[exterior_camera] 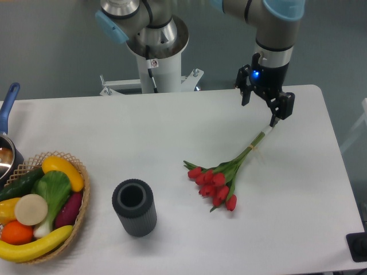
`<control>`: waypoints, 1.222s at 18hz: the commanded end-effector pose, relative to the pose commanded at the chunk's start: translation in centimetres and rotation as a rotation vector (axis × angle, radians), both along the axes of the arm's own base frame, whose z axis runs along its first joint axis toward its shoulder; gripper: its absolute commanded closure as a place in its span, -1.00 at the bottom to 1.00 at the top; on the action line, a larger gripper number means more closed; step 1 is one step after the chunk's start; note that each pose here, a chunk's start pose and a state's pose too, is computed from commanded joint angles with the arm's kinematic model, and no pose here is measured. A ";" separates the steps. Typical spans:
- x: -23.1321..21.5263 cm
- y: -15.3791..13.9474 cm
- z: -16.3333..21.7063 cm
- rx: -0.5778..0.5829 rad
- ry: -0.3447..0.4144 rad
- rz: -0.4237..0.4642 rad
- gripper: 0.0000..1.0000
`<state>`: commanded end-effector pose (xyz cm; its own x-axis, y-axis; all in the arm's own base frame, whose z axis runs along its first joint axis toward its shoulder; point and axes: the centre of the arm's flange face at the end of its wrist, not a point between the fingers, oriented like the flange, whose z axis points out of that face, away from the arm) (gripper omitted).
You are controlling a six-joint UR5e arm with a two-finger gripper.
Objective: Pick up the flowers from the table
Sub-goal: 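Move the open gripper over the green tulip stems and lower it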
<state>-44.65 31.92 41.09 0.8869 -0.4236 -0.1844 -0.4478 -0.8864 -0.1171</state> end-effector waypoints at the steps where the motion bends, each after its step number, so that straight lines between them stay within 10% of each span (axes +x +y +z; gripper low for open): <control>1: 0.0 0.0 0.0 0.001 0.001 0.000 -1.00; 22: 2.0 0.6 -6.9 0.018 -0.080 0.148 -1.00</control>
